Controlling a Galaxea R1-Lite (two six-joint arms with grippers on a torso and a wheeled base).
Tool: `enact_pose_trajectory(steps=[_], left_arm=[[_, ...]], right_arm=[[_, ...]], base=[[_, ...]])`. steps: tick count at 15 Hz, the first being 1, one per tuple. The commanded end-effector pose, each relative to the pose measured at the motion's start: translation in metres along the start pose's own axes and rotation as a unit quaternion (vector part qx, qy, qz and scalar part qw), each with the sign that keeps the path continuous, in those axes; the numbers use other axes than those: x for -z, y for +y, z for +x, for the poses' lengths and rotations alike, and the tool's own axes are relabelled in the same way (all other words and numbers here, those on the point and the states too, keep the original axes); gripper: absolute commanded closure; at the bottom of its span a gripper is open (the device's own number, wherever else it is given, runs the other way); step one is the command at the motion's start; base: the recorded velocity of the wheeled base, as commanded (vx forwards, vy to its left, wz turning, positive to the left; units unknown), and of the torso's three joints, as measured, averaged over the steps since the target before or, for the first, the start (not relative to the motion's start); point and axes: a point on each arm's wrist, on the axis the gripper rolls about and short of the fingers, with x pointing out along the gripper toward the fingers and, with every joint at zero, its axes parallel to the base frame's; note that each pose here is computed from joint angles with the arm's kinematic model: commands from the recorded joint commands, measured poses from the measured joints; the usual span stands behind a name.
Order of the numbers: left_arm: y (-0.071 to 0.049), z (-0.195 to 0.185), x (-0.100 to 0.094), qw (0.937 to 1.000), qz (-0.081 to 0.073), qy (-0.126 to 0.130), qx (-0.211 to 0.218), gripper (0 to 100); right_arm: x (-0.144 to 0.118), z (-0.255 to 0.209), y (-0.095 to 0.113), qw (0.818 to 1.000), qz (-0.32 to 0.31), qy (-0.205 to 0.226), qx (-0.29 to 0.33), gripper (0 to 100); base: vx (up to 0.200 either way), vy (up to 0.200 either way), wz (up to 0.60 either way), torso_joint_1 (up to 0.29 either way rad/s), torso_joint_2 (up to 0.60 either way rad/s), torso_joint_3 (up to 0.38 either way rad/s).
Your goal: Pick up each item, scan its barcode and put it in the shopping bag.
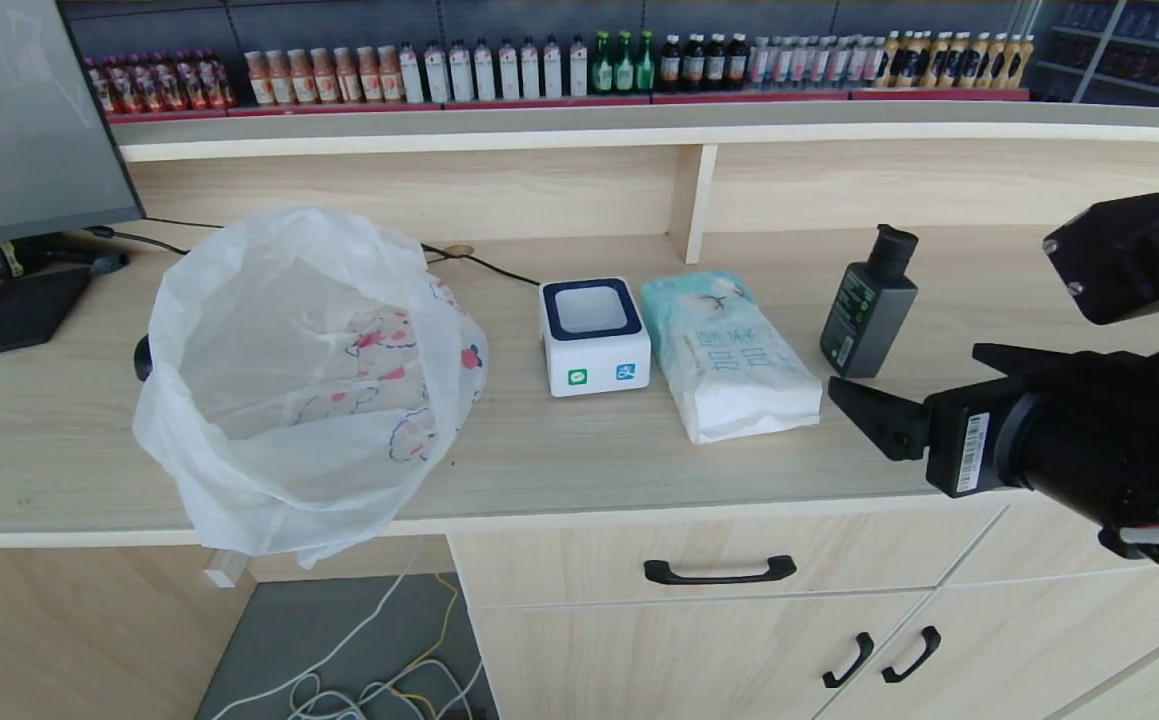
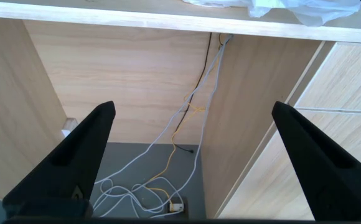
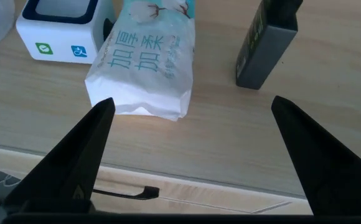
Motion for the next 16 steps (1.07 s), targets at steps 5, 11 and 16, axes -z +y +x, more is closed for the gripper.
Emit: enact_pose_trajectory(steps=[5, 11, 16], left_arm=[[0.0, 0.0, 0.0, 1.0, 0.0, 0.0, 0.001, 0], [0.0, 0.0, 0.0, 1.0, 0.0, 0.0, 0.0, 0], [0.0, 0.0, 0.0, 1.0, 0.0, 0.0, 0.001, 0]], right_arm=[[-0.014, 0.04, 0.025, 0.999, 0.039, 0.0, -0.008, 0], [-0.016, 0.051, 0.032, 0.998, 0.065, 0.005, -0.02, 0], [-0.014, 0.055, 0.034, 0.995, 0.08, 0.033, -0.041, 0]], base=[[0.0, 0.0, 0.0, 0.0, 0.0, 0.0], [0.0, 0.0, 0.0, 0.0, 0.0, 0.0], [0.0, 0.0, 0.0, 0.0, 0.0, 0.0]])
